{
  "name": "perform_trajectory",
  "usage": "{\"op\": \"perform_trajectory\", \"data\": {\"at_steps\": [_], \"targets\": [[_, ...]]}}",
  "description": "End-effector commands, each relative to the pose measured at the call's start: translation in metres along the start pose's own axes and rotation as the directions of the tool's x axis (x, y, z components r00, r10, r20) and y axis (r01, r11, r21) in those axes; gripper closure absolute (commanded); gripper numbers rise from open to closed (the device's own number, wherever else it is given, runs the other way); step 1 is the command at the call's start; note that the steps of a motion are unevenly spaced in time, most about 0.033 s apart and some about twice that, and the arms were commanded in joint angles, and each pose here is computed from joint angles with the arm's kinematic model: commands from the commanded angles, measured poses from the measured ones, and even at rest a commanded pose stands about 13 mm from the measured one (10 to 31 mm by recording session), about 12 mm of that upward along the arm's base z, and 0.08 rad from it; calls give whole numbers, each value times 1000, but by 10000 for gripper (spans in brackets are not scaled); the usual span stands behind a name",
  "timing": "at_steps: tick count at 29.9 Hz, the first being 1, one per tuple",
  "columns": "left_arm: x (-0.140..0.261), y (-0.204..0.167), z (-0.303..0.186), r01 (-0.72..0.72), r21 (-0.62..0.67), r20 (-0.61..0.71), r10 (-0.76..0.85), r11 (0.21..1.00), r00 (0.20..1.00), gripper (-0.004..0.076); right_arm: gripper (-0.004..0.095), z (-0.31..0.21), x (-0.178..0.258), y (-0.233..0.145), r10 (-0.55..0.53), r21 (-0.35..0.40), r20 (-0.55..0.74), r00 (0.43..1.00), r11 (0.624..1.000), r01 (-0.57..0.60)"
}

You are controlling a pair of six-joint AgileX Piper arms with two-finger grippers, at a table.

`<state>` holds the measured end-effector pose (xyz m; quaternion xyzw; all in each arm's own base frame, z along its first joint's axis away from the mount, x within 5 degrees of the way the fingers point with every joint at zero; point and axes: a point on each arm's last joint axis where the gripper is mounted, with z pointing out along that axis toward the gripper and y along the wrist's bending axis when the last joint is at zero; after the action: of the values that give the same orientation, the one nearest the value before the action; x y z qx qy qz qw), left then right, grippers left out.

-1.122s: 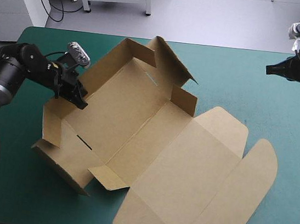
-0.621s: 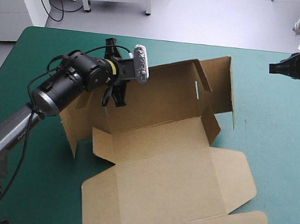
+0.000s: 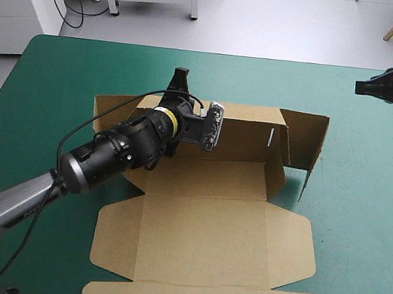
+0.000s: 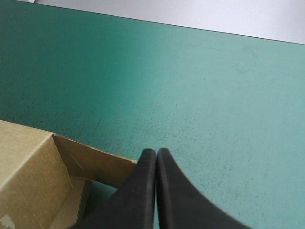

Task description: Fold the box

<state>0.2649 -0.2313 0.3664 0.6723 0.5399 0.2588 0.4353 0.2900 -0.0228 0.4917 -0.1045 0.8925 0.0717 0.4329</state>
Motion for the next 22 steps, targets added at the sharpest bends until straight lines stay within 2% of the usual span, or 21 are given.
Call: {"op": "perform_trajectory", "data": {"at_steps": [1, 5, 8, 15, 18, 21, 22], "targets": [[-2, 16, -32, -14, -219, 75, 31, 976, 997, 734, 927, -27, -9, 7, -1, 19, 118, 993, 1000, -1], [5, -5, -30, -81, -250, 40, 93, 965, 995, 734, 927, -27, -9, 7, 39, 14, 119, 992, 999, -41], [8, -24, -27, -94, -237, 69, 113, 967, 991, 734, 927, -27, -9, 7, 52, 12, 117, 992, 998, -54], [15, -57, -16, -114, -213, 73, 132, 970, 988, 734, 896, -27, -9, 8, 25, 13, 117, 993, 1000, -27], [16, -62, -14, -83, -200, 76, 100, 976, 992, 734, 787, -27, -10, 10, 16, -9, 124, 992, 1000, -15], [17, -63, -13, -76, -194, 74, 92, 978, 993, 734, 580, -27, -12, 15, 15, -59, 145, 989, 998, -6], [17, -63, -13, -76, -194, 74, 92, 978, 993, 734, 472, -27, -12, 16, 13, -74, 151, 988, 997, -2]]}}
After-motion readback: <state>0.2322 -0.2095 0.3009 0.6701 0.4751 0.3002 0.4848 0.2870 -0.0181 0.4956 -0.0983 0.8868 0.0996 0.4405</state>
